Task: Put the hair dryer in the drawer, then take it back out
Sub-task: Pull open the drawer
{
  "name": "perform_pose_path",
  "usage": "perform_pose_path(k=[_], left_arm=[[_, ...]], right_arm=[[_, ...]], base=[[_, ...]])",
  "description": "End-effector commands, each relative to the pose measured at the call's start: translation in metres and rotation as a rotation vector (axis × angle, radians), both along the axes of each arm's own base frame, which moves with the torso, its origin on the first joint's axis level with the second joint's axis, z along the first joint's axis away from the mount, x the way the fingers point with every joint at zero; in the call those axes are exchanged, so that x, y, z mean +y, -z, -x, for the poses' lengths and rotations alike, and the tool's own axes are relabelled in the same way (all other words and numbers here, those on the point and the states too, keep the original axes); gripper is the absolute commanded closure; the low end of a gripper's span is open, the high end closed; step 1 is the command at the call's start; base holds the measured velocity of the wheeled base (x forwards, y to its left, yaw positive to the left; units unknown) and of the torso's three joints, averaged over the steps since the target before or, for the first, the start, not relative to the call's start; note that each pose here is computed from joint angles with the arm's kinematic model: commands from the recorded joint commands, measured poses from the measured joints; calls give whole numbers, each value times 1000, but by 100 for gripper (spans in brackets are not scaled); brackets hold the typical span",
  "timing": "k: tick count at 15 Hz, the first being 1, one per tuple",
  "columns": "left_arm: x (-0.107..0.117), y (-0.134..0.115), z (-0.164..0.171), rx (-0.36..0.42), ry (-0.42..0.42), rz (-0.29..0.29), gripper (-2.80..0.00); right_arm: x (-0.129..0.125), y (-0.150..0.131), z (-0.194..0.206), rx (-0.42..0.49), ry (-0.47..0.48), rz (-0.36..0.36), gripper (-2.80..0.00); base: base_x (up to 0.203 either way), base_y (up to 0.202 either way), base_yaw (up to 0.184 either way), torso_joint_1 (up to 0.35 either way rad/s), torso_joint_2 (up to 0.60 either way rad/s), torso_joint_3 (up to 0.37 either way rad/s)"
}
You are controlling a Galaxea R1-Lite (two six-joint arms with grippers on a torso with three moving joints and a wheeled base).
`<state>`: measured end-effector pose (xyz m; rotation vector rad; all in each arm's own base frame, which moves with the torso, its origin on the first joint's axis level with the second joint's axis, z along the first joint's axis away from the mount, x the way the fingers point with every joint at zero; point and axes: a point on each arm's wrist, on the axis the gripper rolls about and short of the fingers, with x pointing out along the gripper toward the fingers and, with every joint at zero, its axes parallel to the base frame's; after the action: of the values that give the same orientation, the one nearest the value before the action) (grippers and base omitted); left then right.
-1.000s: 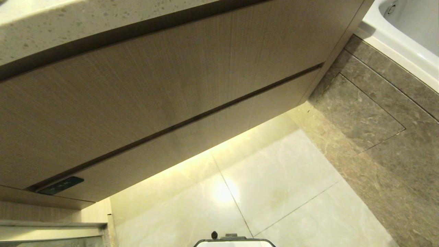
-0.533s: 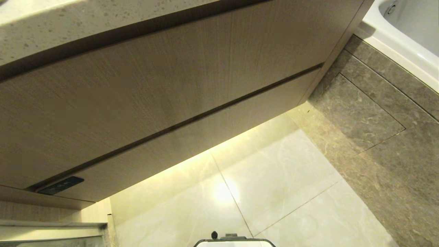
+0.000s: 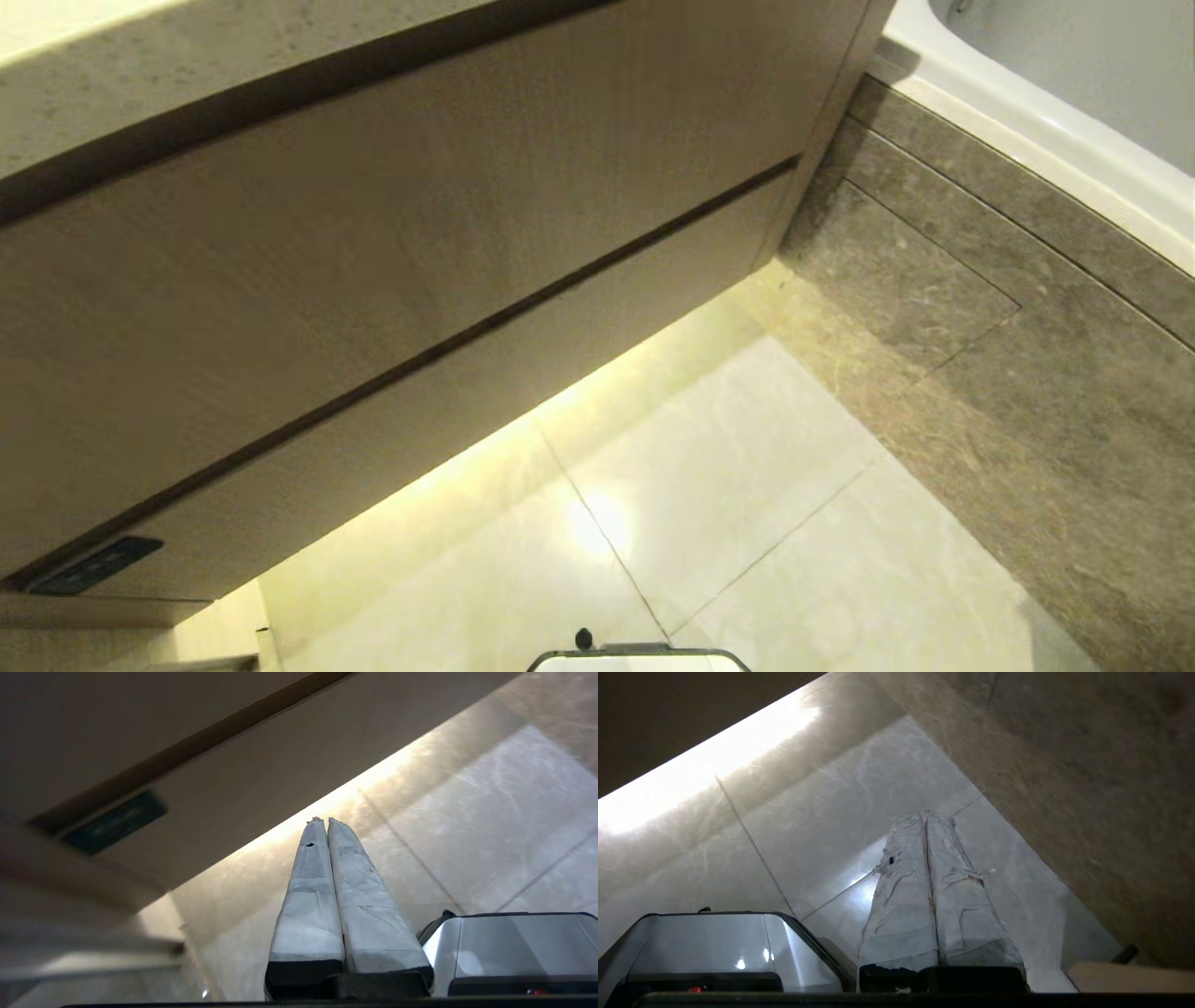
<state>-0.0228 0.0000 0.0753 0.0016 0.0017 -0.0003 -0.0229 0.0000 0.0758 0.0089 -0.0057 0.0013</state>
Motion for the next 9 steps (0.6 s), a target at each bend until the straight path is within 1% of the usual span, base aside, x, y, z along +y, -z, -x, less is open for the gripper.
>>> perform_pose_path(k=[1, 3, 5, 9], left_arm=[[0, 0, 0, 0, 0, 0, 0], [0, 0, 0, -2, 0, 0, 0], [0, 0, 0, -2, 0, 0, 0], [0, 0, 0, -2, 0, 0, 0]], right_arm=[[0, 0, 0, 4, 0, 0, 0], [0, 1, 0, 6, -2, 1, 0], [0, 1, 0, 6, -2, 3, 0], [0, 1, 0, 6, 0, -3, 0]], base=[[-3, 19, -161, 3, 5, 3], [1, 10, -165, 1, 4, 5], [0, 8, -121, 2, 2, 2], [0, 0, 0, 0, 0, 0]])
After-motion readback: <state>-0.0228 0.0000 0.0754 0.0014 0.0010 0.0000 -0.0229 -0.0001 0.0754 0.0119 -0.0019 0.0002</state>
